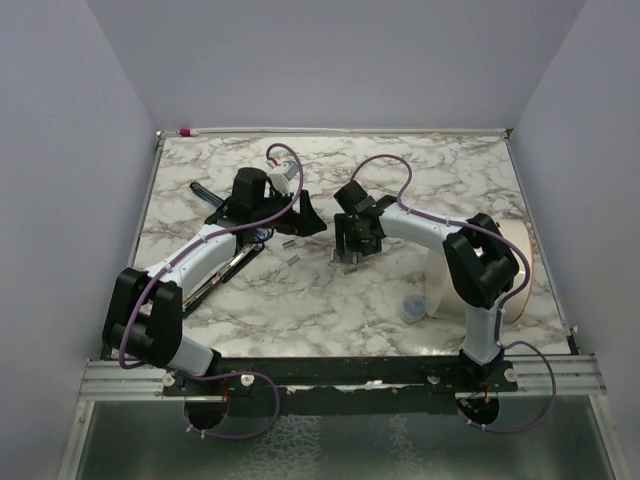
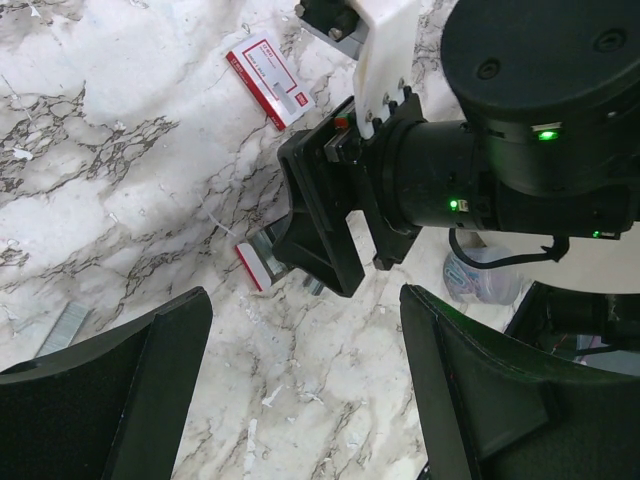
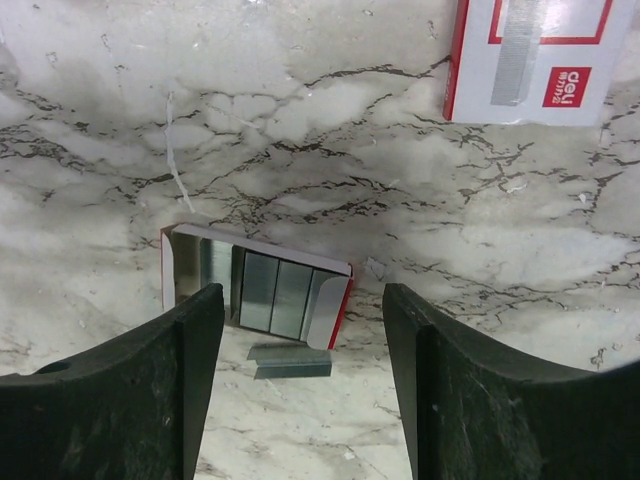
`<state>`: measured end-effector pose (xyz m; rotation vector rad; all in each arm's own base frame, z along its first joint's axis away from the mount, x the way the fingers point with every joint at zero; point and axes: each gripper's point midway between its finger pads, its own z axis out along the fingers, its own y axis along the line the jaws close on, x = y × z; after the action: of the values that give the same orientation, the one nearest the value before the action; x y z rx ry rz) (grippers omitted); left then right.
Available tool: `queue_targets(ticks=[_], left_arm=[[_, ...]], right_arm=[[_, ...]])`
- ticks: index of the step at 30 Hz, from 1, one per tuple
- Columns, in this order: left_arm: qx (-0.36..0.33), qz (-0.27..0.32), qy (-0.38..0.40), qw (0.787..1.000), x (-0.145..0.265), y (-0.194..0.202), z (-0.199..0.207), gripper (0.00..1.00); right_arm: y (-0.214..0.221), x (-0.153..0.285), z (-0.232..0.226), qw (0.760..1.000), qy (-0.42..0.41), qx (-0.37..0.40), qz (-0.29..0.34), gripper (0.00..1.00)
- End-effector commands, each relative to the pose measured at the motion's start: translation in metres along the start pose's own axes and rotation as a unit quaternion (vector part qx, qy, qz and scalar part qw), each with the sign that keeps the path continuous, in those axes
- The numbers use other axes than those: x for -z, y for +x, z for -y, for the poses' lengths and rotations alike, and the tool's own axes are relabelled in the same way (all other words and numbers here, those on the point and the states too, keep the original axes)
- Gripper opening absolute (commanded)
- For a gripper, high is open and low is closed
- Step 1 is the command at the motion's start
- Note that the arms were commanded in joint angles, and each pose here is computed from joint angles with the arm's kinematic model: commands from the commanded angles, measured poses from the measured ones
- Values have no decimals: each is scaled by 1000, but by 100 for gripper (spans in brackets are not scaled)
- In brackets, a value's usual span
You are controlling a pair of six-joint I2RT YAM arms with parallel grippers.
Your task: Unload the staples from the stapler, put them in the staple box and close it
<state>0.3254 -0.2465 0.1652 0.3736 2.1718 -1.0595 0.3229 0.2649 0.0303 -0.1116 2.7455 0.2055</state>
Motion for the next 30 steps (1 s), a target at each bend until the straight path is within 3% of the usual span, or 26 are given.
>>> queue_targets(ticks=[1,30], left_arm=[[-10,12,11,1000,4,-6,6,79],[-8,12,17,1000,4,-6,8,79]], right_arm=[[-5,-7,-8,1000,-9,-3,-4,63],[6,-18,1,999,27,12,-36,58]])
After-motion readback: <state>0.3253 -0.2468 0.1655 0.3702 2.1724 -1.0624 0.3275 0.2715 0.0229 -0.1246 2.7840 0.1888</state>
